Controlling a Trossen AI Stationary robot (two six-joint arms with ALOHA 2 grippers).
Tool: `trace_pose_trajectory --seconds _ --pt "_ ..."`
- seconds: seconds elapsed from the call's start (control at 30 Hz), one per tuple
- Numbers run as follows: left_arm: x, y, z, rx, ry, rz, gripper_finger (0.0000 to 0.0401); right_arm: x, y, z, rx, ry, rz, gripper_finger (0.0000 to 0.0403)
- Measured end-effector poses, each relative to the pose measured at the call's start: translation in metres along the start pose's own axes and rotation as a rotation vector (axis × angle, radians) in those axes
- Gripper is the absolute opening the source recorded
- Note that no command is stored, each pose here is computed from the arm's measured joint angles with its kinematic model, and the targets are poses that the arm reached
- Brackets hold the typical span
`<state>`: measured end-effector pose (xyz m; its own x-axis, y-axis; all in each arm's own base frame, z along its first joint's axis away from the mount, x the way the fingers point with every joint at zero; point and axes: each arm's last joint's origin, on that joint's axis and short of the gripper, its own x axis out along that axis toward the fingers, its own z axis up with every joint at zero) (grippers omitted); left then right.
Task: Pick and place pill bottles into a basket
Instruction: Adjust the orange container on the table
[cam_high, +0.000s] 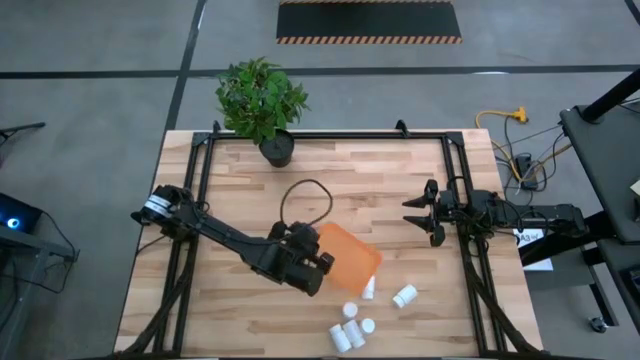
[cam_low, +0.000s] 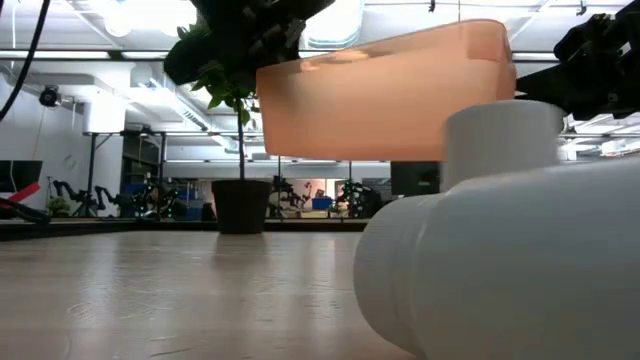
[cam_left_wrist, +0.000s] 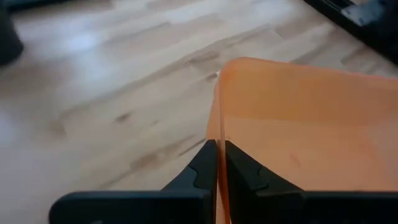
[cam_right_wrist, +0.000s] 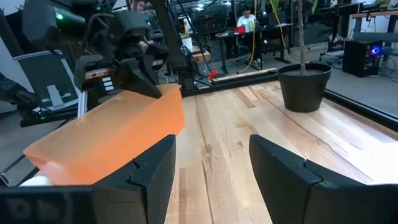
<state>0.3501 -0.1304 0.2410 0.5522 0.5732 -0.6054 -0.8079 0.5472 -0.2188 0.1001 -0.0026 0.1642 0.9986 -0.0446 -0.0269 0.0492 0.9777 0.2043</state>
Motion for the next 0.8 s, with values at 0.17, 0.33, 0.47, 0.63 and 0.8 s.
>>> trace_pose_trajectory --seconds 0.17,0.33,0.47,0.63,0.8 --pt "0.008 0.010 -0.011 -0.207 0.006 0.039 0.0000 0.000 0.000 0.000 0.000 0.000 0.000 0.0194" --pt "0.015 0.024 -0.023 -0.300 0.011 0.094 0.0000 0.000 0.000 0.000 0.000 0.000 0.000 0.0194" --pt "0.017 0.039 -0.029 -0.318 0.005 0.187 0.0000 0.000 0.000 0.000 0.000 0.000 0.000 0.0194" --pt "0.023 0.052 -0.037 -0.299 -0.003 0.259 0.0000 0.000 0.000 0.000 0.000 0.000 0.000 0.0194" --pt "0.031 0.055 -0.044 -0.331 0.010 0.244 0.0000 0.000 0.000 0.000 0.000 0.000 0.000 0.0194"
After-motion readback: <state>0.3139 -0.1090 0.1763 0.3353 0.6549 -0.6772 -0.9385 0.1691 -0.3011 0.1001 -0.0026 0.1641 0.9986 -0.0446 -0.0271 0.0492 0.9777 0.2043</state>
